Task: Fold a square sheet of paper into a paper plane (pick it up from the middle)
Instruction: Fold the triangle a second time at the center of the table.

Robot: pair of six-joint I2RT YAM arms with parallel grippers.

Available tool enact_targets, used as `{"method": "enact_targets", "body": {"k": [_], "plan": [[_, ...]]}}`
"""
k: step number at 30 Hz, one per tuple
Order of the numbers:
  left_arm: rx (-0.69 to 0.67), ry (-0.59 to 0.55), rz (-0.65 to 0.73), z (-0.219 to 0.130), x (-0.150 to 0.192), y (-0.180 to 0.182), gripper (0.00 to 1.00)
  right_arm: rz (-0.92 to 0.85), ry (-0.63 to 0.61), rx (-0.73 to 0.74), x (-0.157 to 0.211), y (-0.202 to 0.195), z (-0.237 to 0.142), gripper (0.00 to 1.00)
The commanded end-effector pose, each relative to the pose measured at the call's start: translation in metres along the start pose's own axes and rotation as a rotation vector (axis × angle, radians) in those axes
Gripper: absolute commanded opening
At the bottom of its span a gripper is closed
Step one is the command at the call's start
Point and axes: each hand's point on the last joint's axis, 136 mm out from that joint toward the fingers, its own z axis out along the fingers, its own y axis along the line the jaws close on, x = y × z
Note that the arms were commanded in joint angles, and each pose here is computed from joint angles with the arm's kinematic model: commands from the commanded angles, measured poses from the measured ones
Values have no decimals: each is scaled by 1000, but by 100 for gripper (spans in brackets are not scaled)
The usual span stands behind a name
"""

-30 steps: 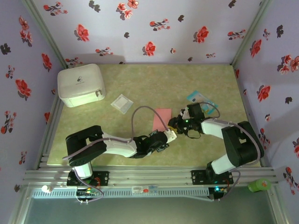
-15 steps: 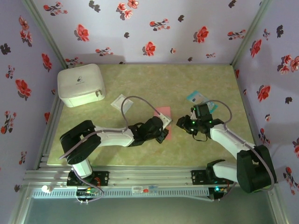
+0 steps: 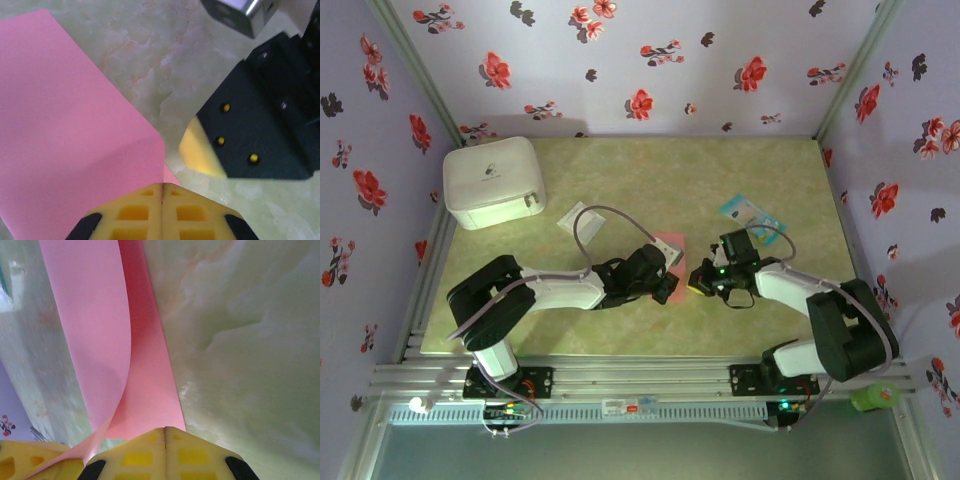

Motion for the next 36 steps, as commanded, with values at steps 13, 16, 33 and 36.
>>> {"method": "enact_targets", "body": {"k": [13, 16, 33, 36], "plan": [[-7, 5, -49, 4, 0, 5, 0, -17, 66, -13, 12, 4, 22, 0], [-10, 6, -55, 4, 0, 6, 0, -16, 74, 55, 14, -10, 24, 0], [-17, -77, -205, 12, -5, 33, 0, -117, 48, 282, 1, -34, 8, 0], [-17, -81, -211, 14, -5, 34, 0, -116, 32, 185, -2, -11, 7, 0]]}}
